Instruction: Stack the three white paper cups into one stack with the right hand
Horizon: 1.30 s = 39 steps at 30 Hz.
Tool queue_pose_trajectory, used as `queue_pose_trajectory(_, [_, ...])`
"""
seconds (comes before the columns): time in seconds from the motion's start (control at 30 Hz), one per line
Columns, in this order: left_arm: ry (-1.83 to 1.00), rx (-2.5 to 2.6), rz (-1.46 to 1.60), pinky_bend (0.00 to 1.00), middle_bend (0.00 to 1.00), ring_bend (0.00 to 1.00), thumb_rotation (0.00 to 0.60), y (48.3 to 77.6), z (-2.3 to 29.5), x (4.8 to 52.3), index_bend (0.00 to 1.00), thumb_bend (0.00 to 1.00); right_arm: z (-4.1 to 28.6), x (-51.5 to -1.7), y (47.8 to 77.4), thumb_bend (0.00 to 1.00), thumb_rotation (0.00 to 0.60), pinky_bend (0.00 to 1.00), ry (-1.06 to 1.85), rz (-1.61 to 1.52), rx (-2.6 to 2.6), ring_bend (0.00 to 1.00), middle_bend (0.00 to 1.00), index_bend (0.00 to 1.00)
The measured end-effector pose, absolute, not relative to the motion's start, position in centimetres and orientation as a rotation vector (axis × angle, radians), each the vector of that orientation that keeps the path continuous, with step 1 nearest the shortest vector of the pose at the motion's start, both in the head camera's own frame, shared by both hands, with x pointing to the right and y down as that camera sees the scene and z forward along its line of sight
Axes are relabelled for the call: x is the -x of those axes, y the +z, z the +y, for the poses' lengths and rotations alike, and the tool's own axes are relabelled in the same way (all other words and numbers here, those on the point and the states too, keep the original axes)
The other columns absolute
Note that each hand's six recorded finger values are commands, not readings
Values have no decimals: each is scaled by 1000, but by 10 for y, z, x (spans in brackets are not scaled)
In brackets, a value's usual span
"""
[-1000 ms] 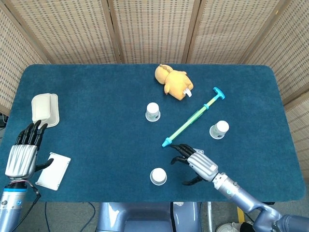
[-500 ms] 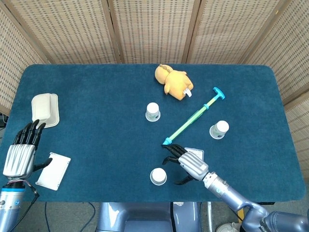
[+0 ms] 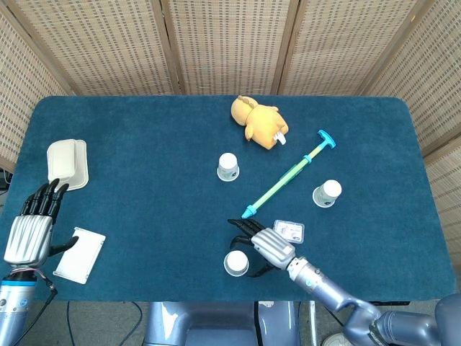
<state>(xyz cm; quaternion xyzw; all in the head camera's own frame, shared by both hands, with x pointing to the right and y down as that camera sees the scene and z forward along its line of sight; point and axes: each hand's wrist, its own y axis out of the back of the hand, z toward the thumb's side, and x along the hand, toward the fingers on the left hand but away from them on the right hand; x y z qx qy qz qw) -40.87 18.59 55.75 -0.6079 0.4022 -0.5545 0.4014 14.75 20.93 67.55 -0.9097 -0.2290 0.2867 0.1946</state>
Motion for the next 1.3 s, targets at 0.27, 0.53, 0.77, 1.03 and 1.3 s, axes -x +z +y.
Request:
queue_pose_trajectory(0.27, [-1401,1537,1023,111,0,0,600,557,185,410,0,48,210,-143,681,200,600,81,823,-636,2554,0,0,395])
queue_pose_trajectory(0.53, [-1398,1541,1014,111,0,0,600,557,186,408,0,48,214,-144,691,201,600,82,853,-637,2563,0,21,497])
queue_pose_trajectory(0.77, [-1400,1543,1012,111,0,0,600,559,185,408,0,49,212,-144,694,213,600,84,858,-664,2559,0,54,574])
queue_pose_trajectory(1.03, [-1400,1542,1012,112,0,0,600,559,185,408,0,49,189,-145,684,219,600,87,846,-710,2508,0,63,582])
queue_pose_trajectory(1.3, [-1403,1544,999,111,0,0,600,561,185,406,0,49,138,-154,661,222,600,88,845,-815,2378,0,66,585])
